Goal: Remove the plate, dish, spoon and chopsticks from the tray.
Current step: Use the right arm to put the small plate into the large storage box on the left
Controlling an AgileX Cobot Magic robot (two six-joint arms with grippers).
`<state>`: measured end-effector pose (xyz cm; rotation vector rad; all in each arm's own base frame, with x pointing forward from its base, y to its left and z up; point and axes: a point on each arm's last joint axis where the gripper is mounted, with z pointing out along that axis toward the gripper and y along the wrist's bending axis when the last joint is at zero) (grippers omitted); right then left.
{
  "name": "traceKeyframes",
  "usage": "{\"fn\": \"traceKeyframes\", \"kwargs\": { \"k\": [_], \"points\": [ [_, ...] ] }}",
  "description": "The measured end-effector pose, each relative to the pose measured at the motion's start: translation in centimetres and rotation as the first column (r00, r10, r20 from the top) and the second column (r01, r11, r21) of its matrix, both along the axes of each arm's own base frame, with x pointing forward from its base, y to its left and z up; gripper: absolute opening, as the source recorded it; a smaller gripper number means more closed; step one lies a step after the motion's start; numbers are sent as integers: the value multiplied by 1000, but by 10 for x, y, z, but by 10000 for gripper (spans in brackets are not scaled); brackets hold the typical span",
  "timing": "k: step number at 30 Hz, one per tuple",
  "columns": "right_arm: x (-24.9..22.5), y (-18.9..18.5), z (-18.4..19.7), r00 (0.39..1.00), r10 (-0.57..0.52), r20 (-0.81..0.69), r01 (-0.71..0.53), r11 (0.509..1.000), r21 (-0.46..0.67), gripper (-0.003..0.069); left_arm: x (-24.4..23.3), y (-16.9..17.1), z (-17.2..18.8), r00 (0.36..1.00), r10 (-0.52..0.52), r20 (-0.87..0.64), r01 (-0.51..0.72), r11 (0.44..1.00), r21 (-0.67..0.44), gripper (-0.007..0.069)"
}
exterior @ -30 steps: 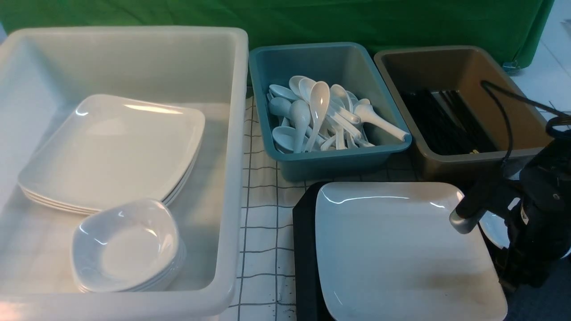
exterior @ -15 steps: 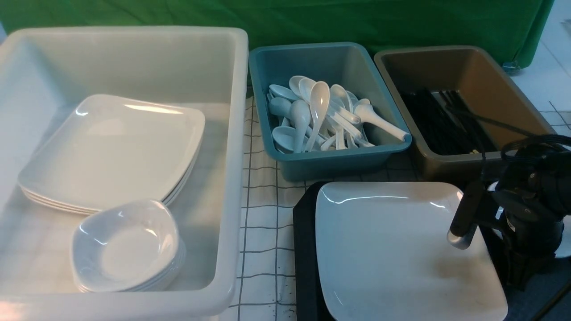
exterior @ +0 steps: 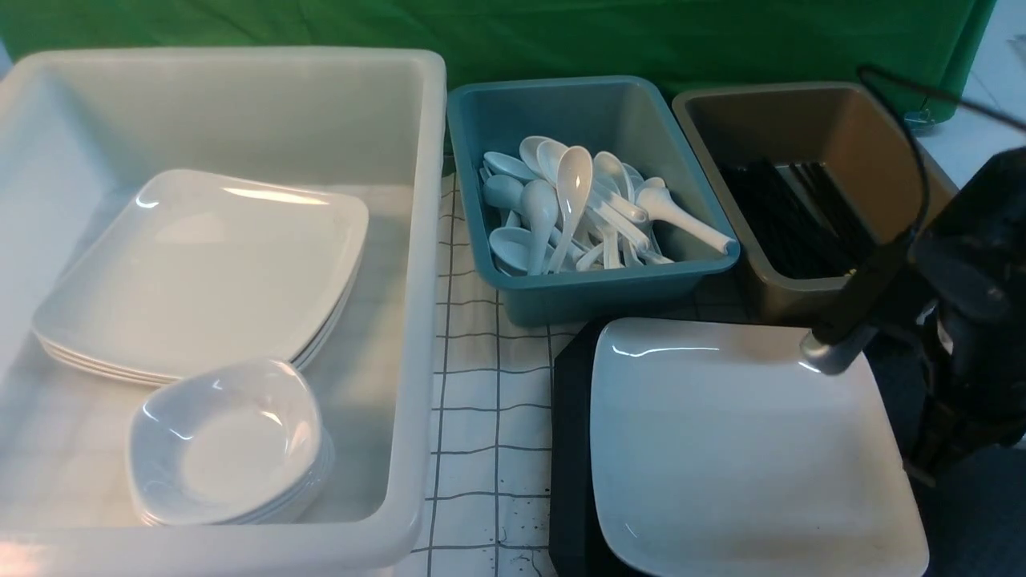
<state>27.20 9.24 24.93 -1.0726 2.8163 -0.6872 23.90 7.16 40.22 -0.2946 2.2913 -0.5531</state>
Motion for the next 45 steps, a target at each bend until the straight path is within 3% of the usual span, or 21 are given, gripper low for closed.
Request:
{"fn": "traceKeyframes", "kwargs": {
  "k": [3, 4, 7, 8, 9, 10, 12, 14, 18, 23, 28, 31, 39, 45],
  "points": [
    [-17, 25, 41, 999, 3, 54, -13, 982, 190, 76, 0, 0, 0, 1000, 0, 1, 0, 1000, -1, 20],
    [-24, 40, 60, 996, 25, 89, -52, 951, 305, 76, 0, 0, 0, 1000, 0, 1, 0, 1000, -1, 20],
    [-38, 82, 99, 971, 136, 196, -225, 792, 567, 76, 0, 0, 0, 1000, 0, 1, 0, 1000, -2, 20],
    [-47, 110, 114, 945, 222, 240, -327, 669, 668, 76, 0, 0, 0, 1000, 0, 1, 0, 1000, -2, 20],
    [-53, 129, 121, 921, 286, 266, -387, 580, 717, 76, 0, 0, 0, 1000, 0, 1, 0, 1000, -2, 20],
    [-58, 148, 125, 891, 350, 289, -438, 499, 748, 76, 0, 0, 0, 1000, 0, 1, 0, 1000, -2, 20],
    [-65, 178, 125, 835, 447, 321, -507, 398, 765, 76, 0, 0, 0, 1000, 0, 1, 0, 1000, -2, 20],
    [-70, 220, 110, 728, 583, 361, -612, 314, 726, 76, 0, 0, 0, 1000, 0, 1, 0, 1000, -2, 20],
    [-68, 273, 78, 584, 700, 412, -730, 230, 644, 76, 0, -1, 0, 1000, -5, -4, 5, 1000, -4, 20],
    [-55, 319, 30, 477, 766, 430, -823, 217, 526, 78, -1, -1, 0, 1000, -8, -7, 8, 1000, -5, 20],
    [-44, 332, -2, 453, 801, 390, -845, 246, 475, 102, -1, -1, 0, 1000, -9, -7, 9, 1000, -4, 20],
    [-42, 334, -12, 457, 805, 378, -843, 255, 474, 160, -1, -1, 0, 1000, -10, -7, 9, 1000, -4, 20],
    [-43, 332, -3, 483, 783, 391, -832, 272, 483, 323, -1, -1, 0, 1000, -10, -6, 10, 1000, -3, 20],
    [-57, 308, 59, 511, 742, 434, -821, 272, 503, 388, -1, -1, 0, 1000, -10, -6, 10, 1000, -3, 20]
  ]
}}
